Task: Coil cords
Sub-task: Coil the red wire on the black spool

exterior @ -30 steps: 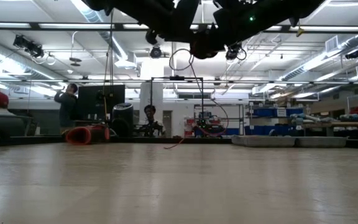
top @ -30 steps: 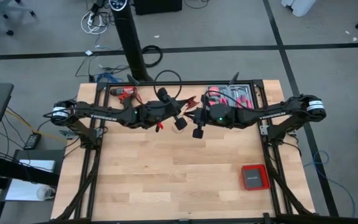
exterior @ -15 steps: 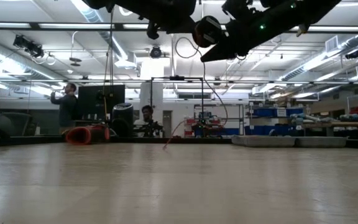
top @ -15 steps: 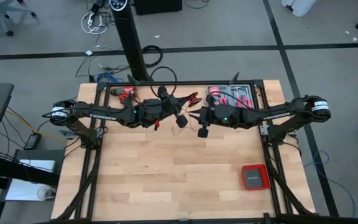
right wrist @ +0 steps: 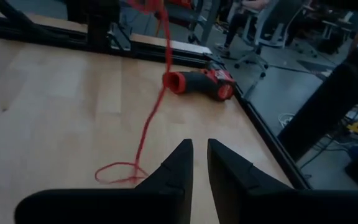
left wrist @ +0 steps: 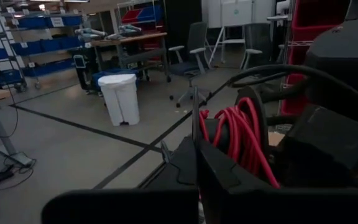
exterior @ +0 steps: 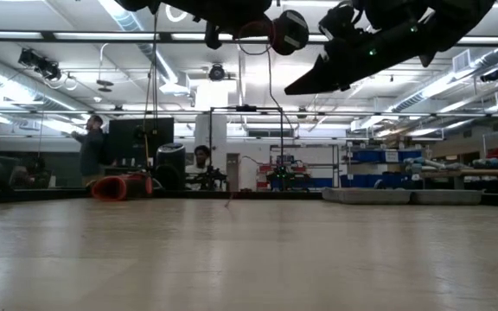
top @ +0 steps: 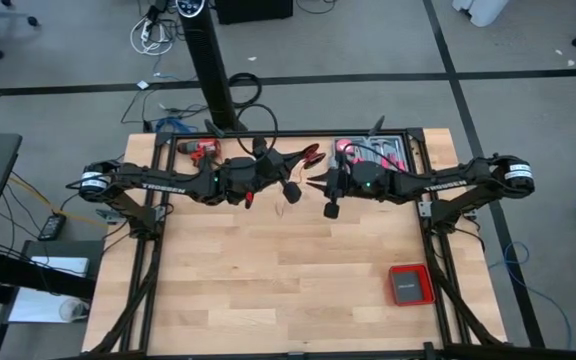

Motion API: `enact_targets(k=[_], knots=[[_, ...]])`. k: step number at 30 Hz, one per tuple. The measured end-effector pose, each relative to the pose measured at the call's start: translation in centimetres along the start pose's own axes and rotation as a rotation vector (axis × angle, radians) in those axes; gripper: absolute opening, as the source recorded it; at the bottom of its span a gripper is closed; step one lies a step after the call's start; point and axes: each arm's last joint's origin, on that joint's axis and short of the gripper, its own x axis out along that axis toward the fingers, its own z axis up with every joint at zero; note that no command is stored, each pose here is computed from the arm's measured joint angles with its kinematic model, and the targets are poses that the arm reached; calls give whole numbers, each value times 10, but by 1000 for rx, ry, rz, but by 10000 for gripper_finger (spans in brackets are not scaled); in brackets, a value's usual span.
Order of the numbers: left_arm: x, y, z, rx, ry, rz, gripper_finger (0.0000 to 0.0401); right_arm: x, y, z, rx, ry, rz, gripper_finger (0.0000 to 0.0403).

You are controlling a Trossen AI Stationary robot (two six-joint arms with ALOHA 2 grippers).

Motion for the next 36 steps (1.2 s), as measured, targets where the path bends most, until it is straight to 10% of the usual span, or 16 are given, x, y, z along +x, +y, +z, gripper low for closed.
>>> enact_targets(k=[19,36], knots=[[0,0,0,22,1,1,0,2,-24,-10,259,-14,354,59],[0,0,3,3,-33,3,0,2,-21,-9,281,-8,340,59]])
